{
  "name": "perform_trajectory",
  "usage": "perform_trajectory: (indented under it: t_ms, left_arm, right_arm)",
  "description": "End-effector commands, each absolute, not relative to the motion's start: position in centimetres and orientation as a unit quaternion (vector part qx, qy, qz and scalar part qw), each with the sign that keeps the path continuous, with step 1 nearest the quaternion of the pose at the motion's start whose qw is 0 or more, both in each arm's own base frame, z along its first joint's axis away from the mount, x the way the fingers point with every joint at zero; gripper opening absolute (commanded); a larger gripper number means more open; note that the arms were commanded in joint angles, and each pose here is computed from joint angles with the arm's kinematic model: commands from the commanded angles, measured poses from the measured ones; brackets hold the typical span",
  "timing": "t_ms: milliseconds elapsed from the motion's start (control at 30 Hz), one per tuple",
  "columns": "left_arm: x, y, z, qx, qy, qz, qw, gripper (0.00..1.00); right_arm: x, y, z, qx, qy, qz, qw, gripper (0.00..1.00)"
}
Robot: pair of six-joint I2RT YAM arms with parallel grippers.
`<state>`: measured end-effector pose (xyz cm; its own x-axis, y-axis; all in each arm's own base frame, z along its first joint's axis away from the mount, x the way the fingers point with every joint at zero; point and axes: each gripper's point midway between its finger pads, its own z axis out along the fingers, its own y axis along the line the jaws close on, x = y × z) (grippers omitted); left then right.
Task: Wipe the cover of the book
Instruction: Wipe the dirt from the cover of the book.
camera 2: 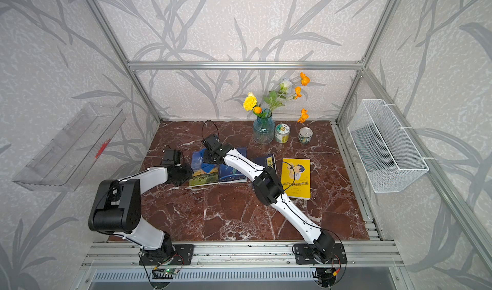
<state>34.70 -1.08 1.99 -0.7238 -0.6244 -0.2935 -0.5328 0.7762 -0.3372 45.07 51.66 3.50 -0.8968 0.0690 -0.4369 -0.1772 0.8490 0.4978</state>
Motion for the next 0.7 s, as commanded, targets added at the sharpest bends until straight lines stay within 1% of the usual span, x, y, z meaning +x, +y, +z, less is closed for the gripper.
perform_trajectory:
  t_ms: [0, 167, 300, 467, 567, 667]
  left_arm:
    - [29.9, -1.8, -1.1, -0.311, 0.940, -0.094, 0.107, 0.16]
    - [29.9, -1.8, -1.2, -0.311, 0.940, -0.093, 0.107, 0.16]
    - [29.9, -1.7, -1.2, -0.311, 0.940, -0.092, 0.107, 0.16]
    - [29.9, -1.8, -1.2, -0.311, 0.940, -0.094, 0.105, 0.16]
    - [29.9, -1.8, -1.2, -0.311, 0.940, -0.094, 0.106, 0.16]
    - [29.8, -1.8, -1.2, -0.311, 0.940, -0.093, 0.105, 0.16]
  right_arm:
    - [42.5, 48.9, -6.0, 0.002, 0.969, 0.199, 0.143, 0.00]
    - [42.8, 48.3, -5.9, 0.021, 0.967, 0.214, 0.133, 0.00]
    - [41.5, 45.2, -5.7, -0.012, 0.980, 0.160, 0.114, 0.00]
    - [38.5, 42.2, -5.8, -0.053, 0.988, 0.109, 0.093, 0.00]
    - [37.5, 41.2, -5.7, -0.060, 0.989, 0.094, 0.097, 0.00]
    - [37.8, 41.2, -5.6, -0.055, 0.987, 0.104, 0.107, 0.00]
